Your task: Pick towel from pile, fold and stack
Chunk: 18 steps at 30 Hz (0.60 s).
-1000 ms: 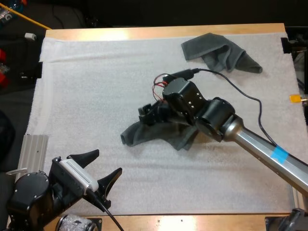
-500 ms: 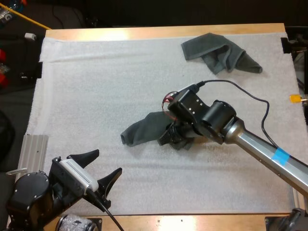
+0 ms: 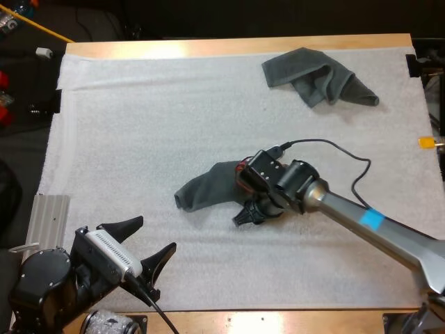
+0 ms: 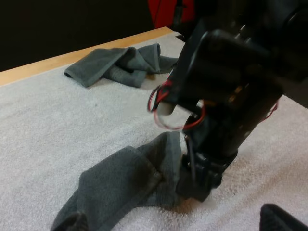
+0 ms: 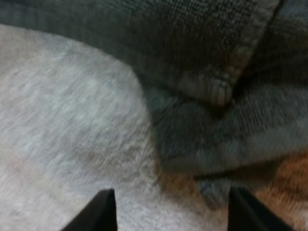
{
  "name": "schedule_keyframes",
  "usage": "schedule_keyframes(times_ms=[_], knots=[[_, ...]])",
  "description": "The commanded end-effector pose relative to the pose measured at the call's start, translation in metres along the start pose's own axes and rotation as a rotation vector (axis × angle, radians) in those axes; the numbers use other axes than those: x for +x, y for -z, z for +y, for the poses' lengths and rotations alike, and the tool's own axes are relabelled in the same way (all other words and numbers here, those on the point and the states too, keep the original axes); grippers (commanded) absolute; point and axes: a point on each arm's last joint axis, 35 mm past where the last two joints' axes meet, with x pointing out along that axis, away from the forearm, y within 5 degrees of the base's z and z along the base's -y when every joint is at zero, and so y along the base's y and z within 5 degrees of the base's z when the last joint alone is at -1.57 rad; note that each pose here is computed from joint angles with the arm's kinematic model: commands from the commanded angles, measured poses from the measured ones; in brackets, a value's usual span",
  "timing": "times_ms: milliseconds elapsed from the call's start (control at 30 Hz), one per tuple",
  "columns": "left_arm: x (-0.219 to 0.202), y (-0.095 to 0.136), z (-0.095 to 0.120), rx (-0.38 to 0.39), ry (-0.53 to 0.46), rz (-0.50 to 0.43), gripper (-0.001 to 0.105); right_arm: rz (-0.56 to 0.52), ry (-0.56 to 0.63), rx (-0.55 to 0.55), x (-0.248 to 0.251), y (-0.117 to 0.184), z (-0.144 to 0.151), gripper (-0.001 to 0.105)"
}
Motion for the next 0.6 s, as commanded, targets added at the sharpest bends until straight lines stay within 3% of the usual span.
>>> schedule_keyframes(times_ms=[0, 367, 433, 567], knots=[[-0.001, -0.001, -0.001, -0.008, 0.01, 0.003, 0.068, 0.008, 0.005, 0.008, 0.007, -0.001, 0.0, 0.048], [-0.001, 0.001, -0.001, -0.014, 0.008, 0.016, 0.068, 0.082, 0.068, 0.026, 0.055, -0.002, -0.001, 0.048], [-0.001, 0.001, -0.001, -0.014, 0.008, 0.016, 0.068, 0.081, 0.083, 0.025, 0.058, -0.002, -0.001, 0.044], [-0.001, 0.001, -0.001, -0.014, 0.008, 0.016, 0.068, 0.081, 0.125, 0.023, 0.058, -0.002, -0.002, 0.021]])
